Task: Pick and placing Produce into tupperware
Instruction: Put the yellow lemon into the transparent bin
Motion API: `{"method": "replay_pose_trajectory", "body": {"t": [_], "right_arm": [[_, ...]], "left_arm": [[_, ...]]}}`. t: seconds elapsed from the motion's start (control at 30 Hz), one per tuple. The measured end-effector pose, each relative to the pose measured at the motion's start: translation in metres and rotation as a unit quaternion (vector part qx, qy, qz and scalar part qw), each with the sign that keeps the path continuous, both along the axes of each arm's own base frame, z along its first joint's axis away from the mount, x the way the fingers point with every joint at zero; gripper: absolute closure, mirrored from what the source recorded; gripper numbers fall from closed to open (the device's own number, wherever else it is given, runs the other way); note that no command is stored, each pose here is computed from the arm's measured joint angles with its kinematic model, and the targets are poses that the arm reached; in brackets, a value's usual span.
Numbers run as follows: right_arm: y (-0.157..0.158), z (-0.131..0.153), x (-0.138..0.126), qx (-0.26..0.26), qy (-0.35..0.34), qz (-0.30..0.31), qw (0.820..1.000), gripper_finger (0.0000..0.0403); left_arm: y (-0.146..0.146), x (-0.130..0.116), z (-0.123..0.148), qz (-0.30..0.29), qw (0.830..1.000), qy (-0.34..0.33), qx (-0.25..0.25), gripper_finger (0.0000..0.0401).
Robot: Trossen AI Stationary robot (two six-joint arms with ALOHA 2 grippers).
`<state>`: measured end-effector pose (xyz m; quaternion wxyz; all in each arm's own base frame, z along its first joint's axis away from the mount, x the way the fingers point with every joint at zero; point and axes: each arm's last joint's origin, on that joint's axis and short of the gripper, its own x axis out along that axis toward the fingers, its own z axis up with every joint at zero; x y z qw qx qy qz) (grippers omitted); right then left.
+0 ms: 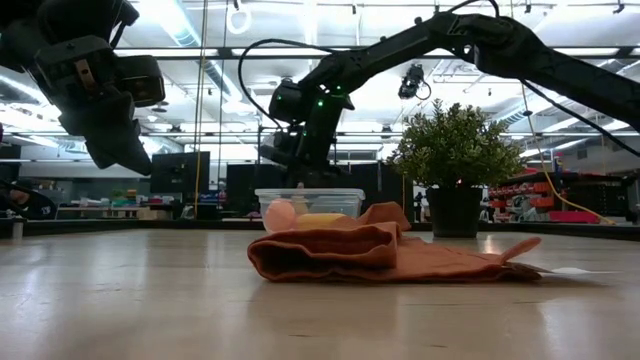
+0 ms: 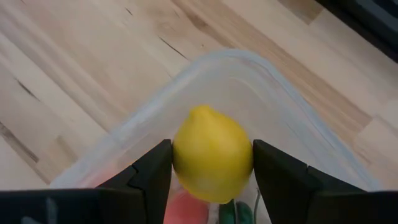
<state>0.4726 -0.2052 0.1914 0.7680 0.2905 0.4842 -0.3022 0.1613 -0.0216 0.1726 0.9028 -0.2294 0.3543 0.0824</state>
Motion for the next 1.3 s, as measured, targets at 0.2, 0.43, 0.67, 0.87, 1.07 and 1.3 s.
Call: {"method": "replay_pose_trajectory", "body": {"t": [0.2,0.43,0.67,0.87,1.07,1.3], "right_arm": [[0.0000,-0.0010,-0.0027,0.009,0.011,0.001,1.000,0.0189],[0.0005,-0.0014,-0.0036,0.013,0.016,0.002,1.000,0.0185],[0.0015,-0.0017,-0.0040,0.025,0.015,0.002,1.000,0.0181],[0.0020,-0.0018,-0.0039,0.032,0.013,0.006,0.999,0.0180],[0.0027,-0.0021,-0.0048,0.041,0.015,0.008,0.999,0.0180],[0.0051,-0.0036,-0.0089,0.056,0.036,0.011,0.998,0.0180]], "left_arm": [[0.0000,0.0000,0.0000,0.000,1.000,0.000,0.000,0.0365],[0.0000,0.0000,0.0000,-0.001,1.000,0.000,0.001,0.0358],[0.0000,0.0000,0.0000,-0.001,1.000,0.000,0.001,0.0358],[0.0000,0.0000,0.0001,-0.001,1.000,0.000,0.001,0.0360],[0.0000,0.0000,0.0000,-0.001,1.000,0.000,0.001,0.0360],[0.0000,0.0000,0.0000,-0.001,1.000,0.000,0.001,0.0364]]}}
